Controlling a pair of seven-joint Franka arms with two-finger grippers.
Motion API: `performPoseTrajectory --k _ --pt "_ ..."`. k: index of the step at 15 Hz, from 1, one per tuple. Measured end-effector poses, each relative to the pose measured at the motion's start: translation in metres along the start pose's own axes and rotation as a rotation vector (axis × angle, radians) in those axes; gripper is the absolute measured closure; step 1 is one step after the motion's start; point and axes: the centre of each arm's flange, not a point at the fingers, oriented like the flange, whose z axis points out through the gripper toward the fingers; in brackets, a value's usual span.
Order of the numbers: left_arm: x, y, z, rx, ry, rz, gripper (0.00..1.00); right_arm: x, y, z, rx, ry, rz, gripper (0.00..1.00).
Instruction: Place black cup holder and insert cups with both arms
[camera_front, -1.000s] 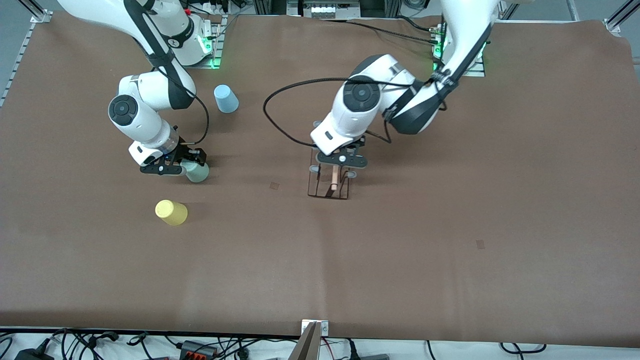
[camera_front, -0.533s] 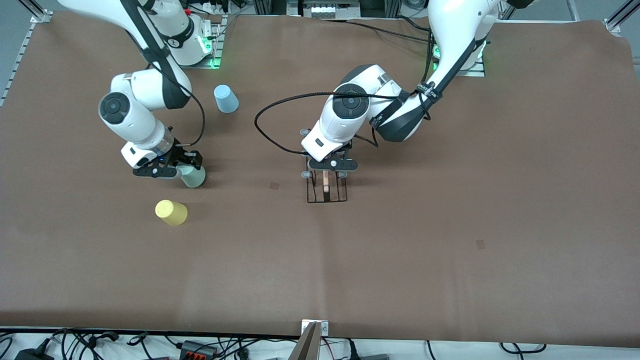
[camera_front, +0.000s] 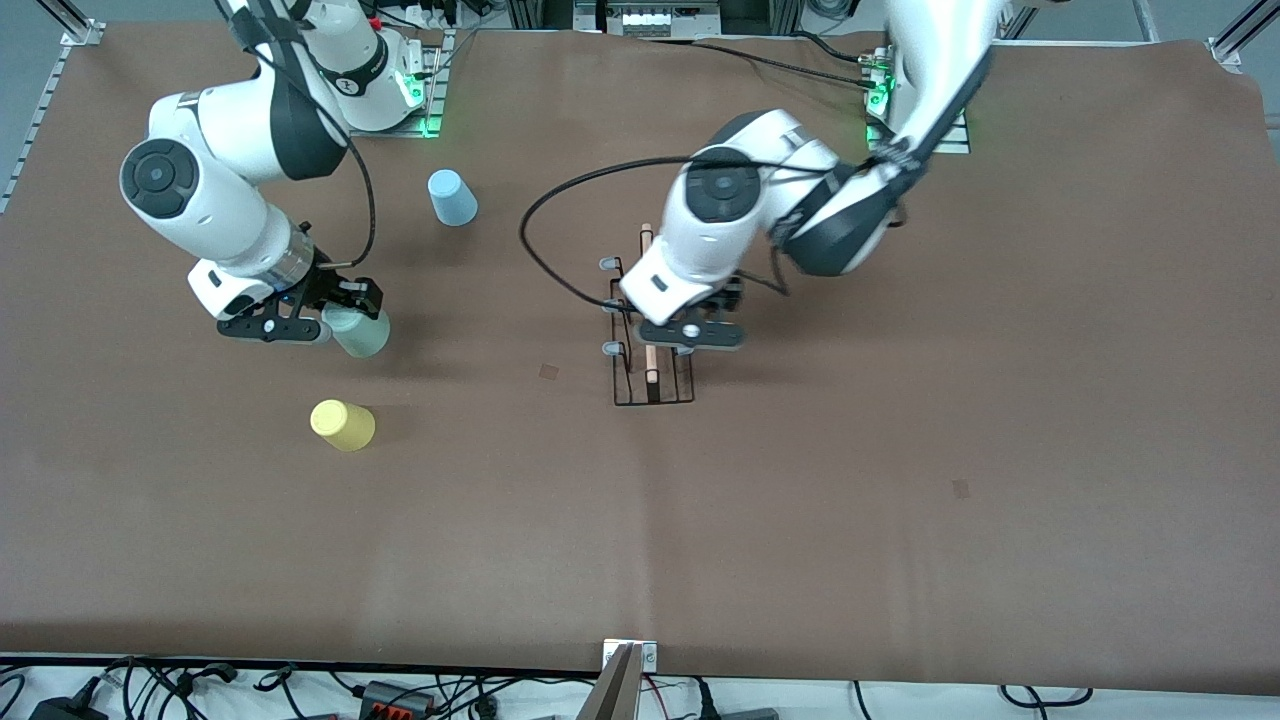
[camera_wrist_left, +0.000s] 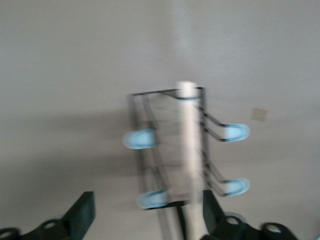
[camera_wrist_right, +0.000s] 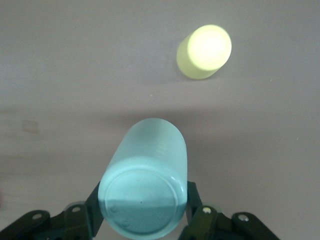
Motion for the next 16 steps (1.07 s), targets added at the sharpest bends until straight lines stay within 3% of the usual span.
performPoseTrajectory --k 4,7,11,16 --pt "0.029 -0.116 -0.064 0.191 0.024 0.102 0.0 -0.051 -0.11 -0.017 0.024 0.006 0.142 0.34" --pt "0.038 -0.178 -0.082 0.297 0.001 0.067 0.0 -0.095 -0.198 -0.038 0.071 0.024 0.236 0.34" --pt "0.041 -0.265 -0.12 0.31 -0.04 0.091 0.0 -0.123 -0.275 -0.032 0.099 0.0 0.328 0.34" --pt "0.013 -0.332 -0.176 0.162 -0.043 0.07 0.0 -0.135 -0.314 0.015 0.086 -0.014 0.336 0.34"
